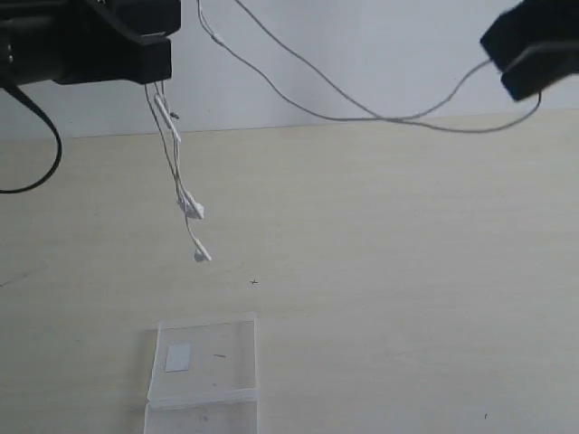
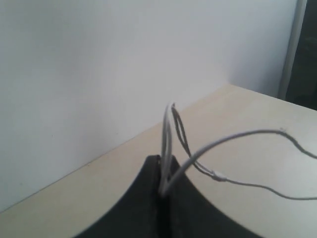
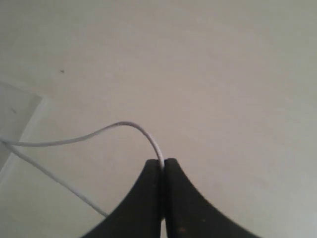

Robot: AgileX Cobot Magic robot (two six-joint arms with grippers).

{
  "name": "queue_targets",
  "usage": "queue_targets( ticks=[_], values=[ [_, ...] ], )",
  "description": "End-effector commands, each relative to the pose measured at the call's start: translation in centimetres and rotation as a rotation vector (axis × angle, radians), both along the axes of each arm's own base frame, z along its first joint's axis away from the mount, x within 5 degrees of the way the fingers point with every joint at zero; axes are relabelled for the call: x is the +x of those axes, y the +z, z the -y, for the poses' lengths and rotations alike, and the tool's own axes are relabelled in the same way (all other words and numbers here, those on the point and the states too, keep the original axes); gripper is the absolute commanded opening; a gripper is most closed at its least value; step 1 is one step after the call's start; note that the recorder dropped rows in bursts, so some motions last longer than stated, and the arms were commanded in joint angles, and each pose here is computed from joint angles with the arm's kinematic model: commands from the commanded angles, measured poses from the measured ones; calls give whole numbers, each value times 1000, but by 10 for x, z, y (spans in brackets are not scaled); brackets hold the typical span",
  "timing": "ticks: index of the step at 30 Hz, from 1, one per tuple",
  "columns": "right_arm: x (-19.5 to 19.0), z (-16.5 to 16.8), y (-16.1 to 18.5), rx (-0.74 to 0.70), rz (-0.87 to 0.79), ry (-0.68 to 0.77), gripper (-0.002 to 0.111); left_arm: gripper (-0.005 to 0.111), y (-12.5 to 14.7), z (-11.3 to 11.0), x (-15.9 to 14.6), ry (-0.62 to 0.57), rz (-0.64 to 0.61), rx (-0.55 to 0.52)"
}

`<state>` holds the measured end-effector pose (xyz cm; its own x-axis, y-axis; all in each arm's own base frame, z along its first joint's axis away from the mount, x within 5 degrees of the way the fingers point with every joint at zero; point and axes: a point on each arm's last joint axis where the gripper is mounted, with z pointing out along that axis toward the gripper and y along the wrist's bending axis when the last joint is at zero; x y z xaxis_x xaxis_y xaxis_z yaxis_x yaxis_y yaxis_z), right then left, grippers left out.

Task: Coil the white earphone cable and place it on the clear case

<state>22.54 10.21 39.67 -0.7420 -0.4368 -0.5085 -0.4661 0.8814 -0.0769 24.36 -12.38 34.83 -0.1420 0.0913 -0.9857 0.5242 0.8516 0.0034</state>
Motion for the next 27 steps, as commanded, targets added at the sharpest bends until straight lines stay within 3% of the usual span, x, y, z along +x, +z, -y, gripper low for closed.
queue_targets(
  ticks=[1,13,22,24,27],
  values=[
    [2,-8,-34,18,-94,35,0,0,0,-5,-6,11,2,1],
    [11,-42,-87,283,-21,275,2,0,13,-11,-17,32,33,-34],
    [12,-55,-94,401,-86,312,52,0,13,-21,-17,130,10,-2],
    [12,-55,-93,401,-80,314,60,0,12,-24,-17,153,11,29],
    [11,-57,-92,424,-86,316,63,0,10,-27,-16,187,2,55]
  ],
)
